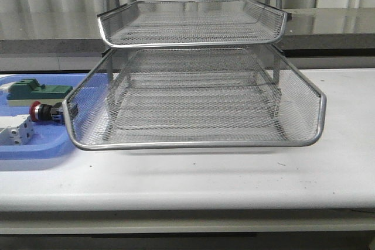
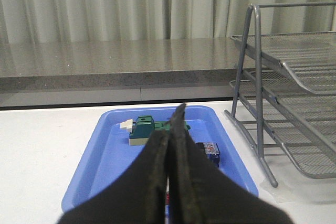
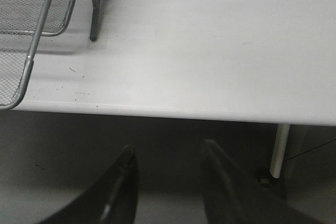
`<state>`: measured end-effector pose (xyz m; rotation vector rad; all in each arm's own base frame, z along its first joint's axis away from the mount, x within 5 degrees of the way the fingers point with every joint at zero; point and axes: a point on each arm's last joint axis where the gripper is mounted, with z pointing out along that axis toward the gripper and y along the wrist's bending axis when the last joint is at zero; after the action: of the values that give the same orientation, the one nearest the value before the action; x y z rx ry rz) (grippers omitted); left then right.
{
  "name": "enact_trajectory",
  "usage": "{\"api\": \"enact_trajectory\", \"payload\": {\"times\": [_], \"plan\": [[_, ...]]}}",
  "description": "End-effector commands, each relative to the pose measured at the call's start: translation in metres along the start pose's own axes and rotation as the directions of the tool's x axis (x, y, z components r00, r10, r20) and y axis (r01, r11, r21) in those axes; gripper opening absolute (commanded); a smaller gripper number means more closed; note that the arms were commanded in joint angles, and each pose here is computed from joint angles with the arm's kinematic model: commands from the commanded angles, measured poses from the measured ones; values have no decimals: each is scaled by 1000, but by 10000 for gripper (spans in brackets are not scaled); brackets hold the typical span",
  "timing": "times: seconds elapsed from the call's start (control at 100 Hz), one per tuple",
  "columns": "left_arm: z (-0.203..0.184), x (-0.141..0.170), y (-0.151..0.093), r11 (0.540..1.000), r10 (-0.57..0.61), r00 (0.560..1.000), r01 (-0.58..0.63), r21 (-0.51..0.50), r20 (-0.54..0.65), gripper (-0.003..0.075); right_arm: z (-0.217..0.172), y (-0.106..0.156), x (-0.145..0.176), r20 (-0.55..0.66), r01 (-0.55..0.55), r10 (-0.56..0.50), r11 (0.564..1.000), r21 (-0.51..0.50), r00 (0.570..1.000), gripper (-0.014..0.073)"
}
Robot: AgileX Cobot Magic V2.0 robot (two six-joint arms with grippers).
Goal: Place button on rack with both arms
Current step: 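Release the tier and move the left gripper over the blue tray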
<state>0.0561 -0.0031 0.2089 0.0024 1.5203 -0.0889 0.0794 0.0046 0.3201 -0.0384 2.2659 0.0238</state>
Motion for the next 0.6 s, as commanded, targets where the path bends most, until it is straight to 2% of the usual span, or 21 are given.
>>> {"api": "enact_trajectory", "payload": {"times": [0.0, 0.14, 0.23, 0.59], "plan": [[-2, 2, -1, 1000, -12, 997, 10, 17, 81, -20, -8, -1, -13, 88, 7, -7, 1000, 8, 996, 166], [-2, 2, -1, 1000, -12, 997, 10, 17, 81, -20, -8, -1, -13, 88, 7, -7, 1000, 8, 996, -5], [-2, 2, -1, 1000, -12, 997, 10, 17, 81, -20, -8, -1, -13, 88, 7, -7, 1000, 8, 996, -74], [-2, 2, -1, 1000, -12, 997, 10, 17, 81, -20, -8, -1, -12, 83, 7, -7, 1000, 9, 997, -70]]}}
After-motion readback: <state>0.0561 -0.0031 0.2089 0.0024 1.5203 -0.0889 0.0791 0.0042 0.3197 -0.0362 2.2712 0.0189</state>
